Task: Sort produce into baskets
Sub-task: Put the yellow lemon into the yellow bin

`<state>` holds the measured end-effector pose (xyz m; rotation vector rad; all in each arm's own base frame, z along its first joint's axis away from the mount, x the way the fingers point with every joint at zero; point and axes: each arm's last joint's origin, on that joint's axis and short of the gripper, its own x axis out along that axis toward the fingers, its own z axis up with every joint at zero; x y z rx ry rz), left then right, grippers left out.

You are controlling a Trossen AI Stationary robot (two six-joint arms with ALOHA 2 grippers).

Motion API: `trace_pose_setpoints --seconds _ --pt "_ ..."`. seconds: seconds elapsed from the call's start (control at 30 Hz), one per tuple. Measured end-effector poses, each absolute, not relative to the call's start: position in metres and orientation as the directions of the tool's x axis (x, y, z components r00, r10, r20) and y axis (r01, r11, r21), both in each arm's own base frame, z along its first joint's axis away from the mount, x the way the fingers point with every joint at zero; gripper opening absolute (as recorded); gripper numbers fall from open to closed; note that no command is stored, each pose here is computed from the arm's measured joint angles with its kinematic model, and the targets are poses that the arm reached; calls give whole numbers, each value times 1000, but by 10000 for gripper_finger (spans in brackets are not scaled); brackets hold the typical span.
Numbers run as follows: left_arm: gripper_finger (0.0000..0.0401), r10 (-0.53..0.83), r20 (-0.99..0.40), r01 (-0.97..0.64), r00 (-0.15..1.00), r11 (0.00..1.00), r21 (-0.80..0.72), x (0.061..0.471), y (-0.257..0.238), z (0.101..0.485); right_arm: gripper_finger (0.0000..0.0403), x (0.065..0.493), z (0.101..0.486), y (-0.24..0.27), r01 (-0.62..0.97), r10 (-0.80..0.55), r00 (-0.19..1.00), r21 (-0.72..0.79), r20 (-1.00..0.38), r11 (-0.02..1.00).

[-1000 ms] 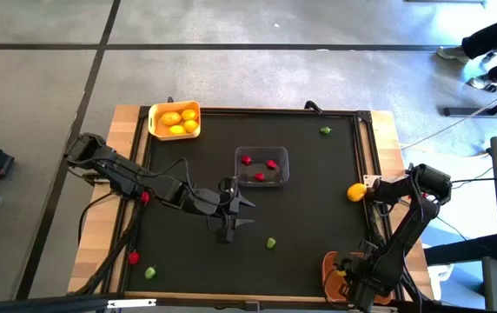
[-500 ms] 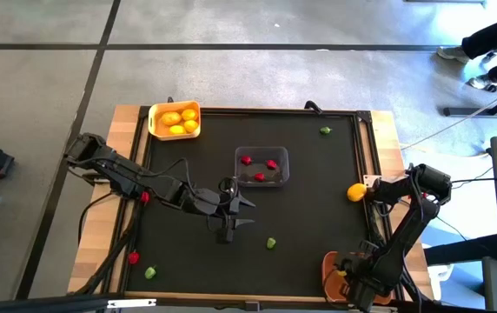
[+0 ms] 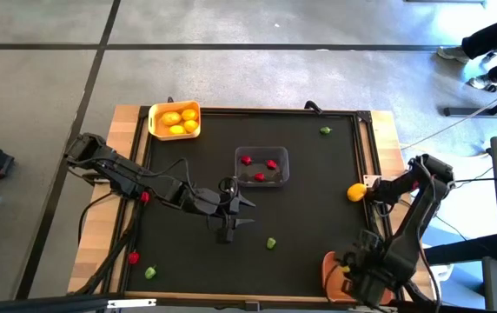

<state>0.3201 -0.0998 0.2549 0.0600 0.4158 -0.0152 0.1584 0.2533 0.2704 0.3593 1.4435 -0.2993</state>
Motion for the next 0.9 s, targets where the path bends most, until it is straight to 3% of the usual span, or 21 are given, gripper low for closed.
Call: trace_pose_setpoints --seconds 0.23,0.67,0.9 --pt "205 -3 -404 27 915 998 54 320 -100 255 161 185 293 227 292 -109 283 -22 -953 956" --pt "205 -3 -404 23 915 999 47 320 -100 255 161 218 294 169 11 -348 185 -352 -919 936" --pt "205 -6 -374 23 927 999 42 319 -99 261 161 214 293 132 -33 -383 186 -395 -905 918"
